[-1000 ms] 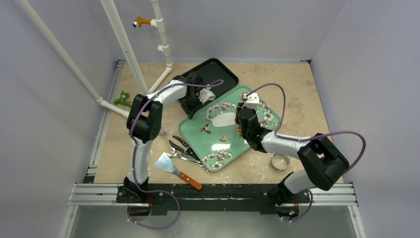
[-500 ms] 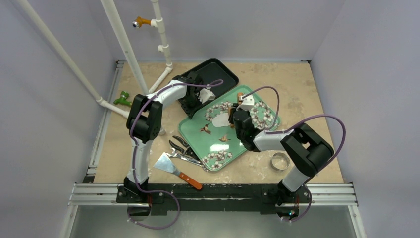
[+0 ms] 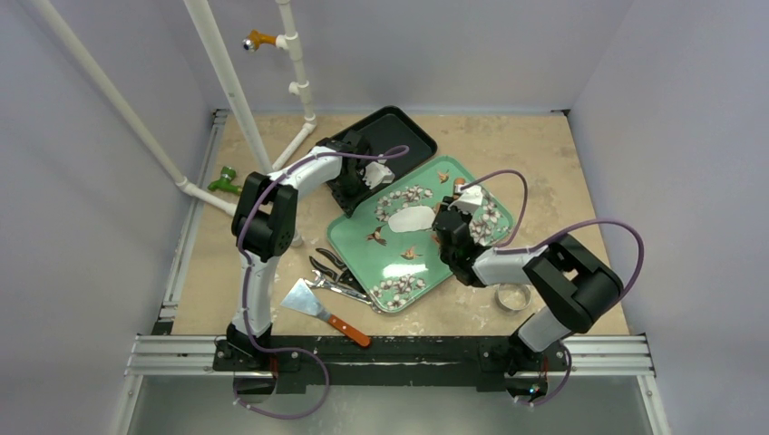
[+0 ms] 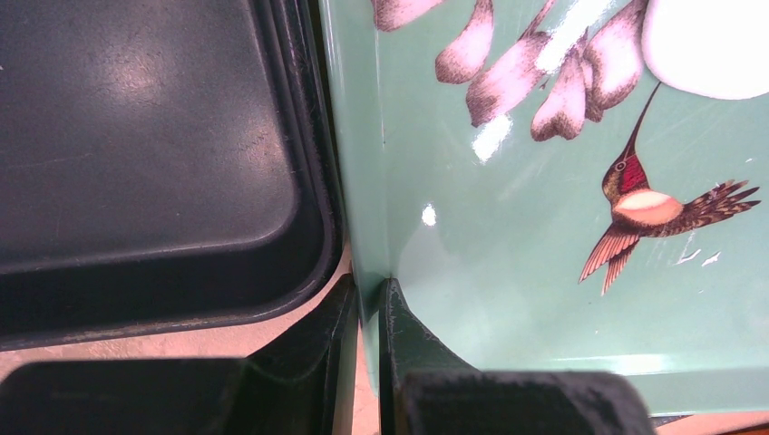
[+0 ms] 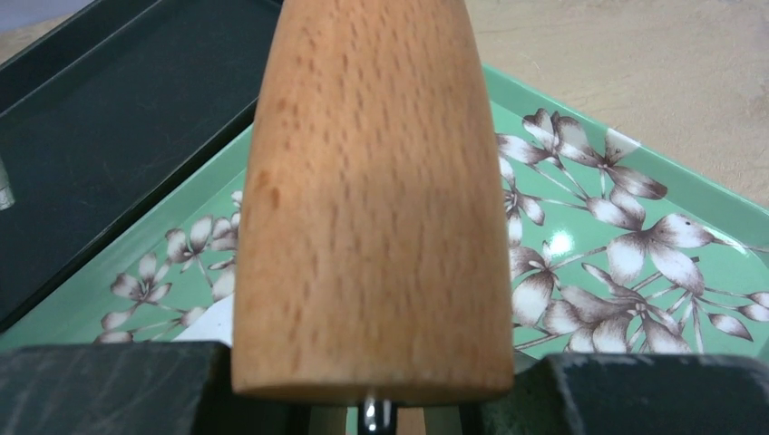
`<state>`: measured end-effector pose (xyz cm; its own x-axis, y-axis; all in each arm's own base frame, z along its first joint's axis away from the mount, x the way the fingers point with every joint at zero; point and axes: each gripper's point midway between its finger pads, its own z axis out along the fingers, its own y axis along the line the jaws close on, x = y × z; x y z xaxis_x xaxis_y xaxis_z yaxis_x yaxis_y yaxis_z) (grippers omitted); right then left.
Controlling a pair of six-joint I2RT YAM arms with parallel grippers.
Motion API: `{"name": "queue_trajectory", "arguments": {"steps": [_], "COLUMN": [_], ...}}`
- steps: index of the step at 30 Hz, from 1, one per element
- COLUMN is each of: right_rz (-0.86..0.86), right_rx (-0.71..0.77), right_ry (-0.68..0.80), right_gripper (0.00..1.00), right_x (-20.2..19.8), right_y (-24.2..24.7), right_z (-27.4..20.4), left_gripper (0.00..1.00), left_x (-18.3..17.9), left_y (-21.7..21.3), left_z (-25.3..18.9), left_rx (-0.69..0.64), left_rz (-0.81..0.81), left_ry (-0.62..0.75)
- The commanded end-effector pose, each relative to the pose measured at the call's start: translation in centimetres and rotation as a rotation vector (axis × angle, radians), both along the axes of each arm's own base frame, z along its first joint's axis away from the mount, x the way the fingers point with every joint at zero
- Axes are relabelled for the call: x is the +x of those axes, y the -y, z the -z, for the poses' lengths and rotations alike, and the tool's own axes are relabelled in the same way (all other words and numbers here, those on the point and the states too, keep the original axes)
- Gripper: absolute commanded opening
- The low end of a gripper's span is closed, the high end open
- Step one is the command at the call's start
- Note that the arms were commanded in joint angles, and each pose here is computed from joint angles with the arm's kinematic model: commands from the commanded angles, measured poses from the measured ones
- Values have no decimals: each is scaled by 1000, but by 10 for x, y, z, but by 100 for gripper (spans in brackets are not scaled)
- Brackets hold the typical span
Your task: Roll out the dumpling wrappers from the dough
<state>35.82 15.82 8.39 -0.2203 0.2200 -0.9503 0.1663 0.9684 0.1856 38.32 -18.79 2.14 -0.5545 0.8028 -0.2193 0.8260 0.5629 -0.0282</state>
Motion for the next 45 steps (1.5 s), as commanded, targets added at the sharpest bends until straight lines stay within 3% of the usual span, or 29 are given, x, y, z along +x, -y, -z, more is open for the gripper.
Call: {"name": "queue_trajectory", "arguments": {"steps": [1, 6, 11, 13, 20, 30, 45], "right_rz": [22, -34, -162, -209, -251, -88, 81], "right_rx": [-64, -100, -18, 12, 85, 8, -26], "right_ry": [-103, -18, 144, 168, 70, -85, -144], "right_gripper": [0, 0, 0, 0, 0, 0, 0], "right_x": [-20, -2, 18, 23, 31, 7, -15], "right_y": [15, 1, -35, -51, -77, -29, 20], "right_z": [26, -25, -98, -106, -60, 17, 35], "left_gripper": [0, 0, 0, 0, 0, 0, 0], "left_x": [-1, 0, -1, 0, -2, -2, -3], "left_y": [-25, -24, -24, -24, -25, -24, -25], "left_z": [13, 13, 13, 13, 12, 13, 13], "left_rx": [96, 95, 95, 95, 95, 86, 83], "left_rz": [28, 28, 27, 27, 29, 33, 31], "left_ry": [-4, 0, -1, 0, -2, 0, 2]}}
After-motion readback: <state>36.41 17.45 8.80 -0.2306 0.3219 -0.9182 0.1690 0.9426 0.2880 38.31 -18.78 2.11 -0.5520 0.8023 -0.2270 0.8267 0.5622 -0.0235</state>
